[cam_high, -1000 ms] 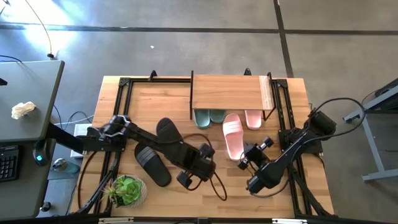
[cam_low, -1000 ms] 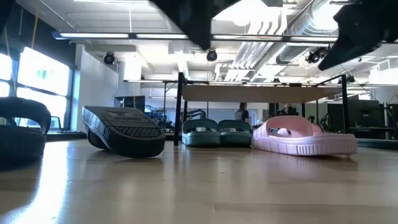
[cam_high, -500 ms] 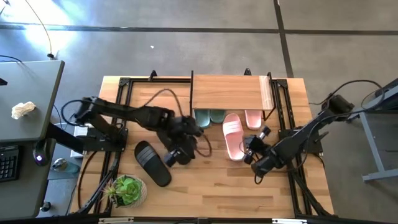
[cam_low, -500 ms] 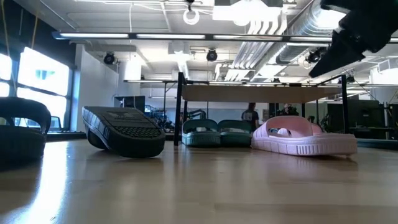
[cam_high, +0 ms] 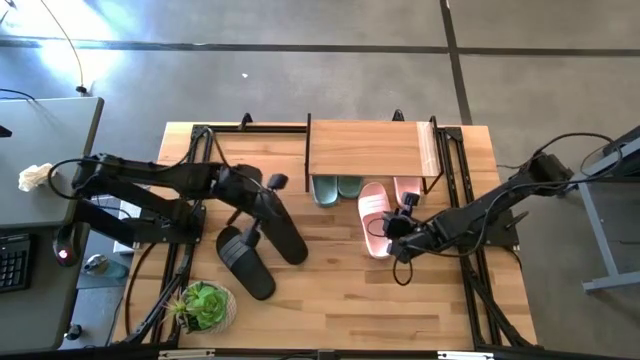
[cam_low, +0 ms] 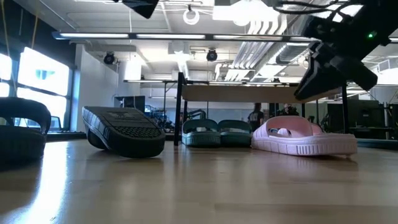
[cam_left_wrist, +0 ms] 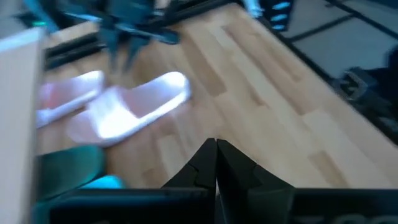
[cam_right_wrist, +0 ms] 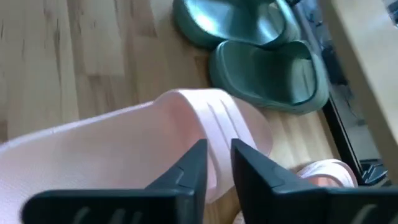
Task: Pick and place slides into the shelf
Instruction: Put the pink slide under the shelf
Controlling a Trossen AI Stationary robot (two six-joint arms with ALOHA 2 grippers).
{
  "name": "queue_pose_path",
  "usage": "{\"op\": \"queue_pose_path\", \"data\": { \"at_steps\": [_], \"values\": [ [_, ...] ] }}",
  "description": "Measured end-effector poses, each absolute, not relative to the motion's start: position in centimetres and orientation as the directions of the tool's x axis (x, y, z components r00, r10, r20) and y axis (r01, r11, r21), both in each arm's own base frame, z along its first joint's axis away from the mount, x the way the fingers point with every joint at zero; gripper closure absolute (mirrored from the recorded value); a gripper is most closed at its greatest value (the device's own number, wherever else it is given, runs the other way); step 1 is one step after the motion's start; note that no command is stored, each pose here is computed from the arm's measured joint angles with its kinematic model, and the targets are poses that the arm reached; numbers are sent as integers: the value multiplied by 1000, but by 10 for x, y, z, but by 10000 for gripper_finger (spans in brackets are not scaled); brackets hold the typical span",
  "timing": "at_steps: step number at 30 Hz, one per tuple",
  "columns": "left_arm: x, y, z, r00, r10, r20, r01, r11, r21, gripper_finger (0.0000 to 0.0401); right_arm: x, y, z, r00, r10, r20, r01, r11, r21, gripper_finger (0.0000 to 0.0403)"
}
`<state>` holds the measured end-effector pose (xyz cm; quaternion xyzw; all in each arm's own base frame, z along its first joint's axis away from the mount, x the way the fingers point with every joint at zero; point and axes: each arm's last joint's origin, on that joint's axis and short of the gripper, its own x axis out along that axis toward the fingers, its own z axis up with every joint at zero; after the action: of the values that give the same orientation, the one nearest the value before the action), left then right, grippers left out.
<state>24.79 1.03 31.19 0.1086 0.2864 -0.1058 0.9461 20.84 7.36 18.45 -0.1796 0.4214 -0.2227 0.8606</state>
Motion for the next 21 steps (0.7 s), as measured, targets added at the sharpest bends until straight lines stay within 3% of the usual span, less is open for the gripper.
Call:
{"op": "queue_pose_path", "data": {
  "at_steps": [8, 21],
  "values": [
    [226, 31, 309, 867, -33, -498, 139, 974, 178, 400, 218, 60, 169, 452, -543, -707, 181, 832, -524, 280],
    [223, 41, 307, 873, 1, -488, 75, 988, 136, 400, 238, 41, 150, 339, -633, -696, 242, 774, -585, 277]
  ]
}}
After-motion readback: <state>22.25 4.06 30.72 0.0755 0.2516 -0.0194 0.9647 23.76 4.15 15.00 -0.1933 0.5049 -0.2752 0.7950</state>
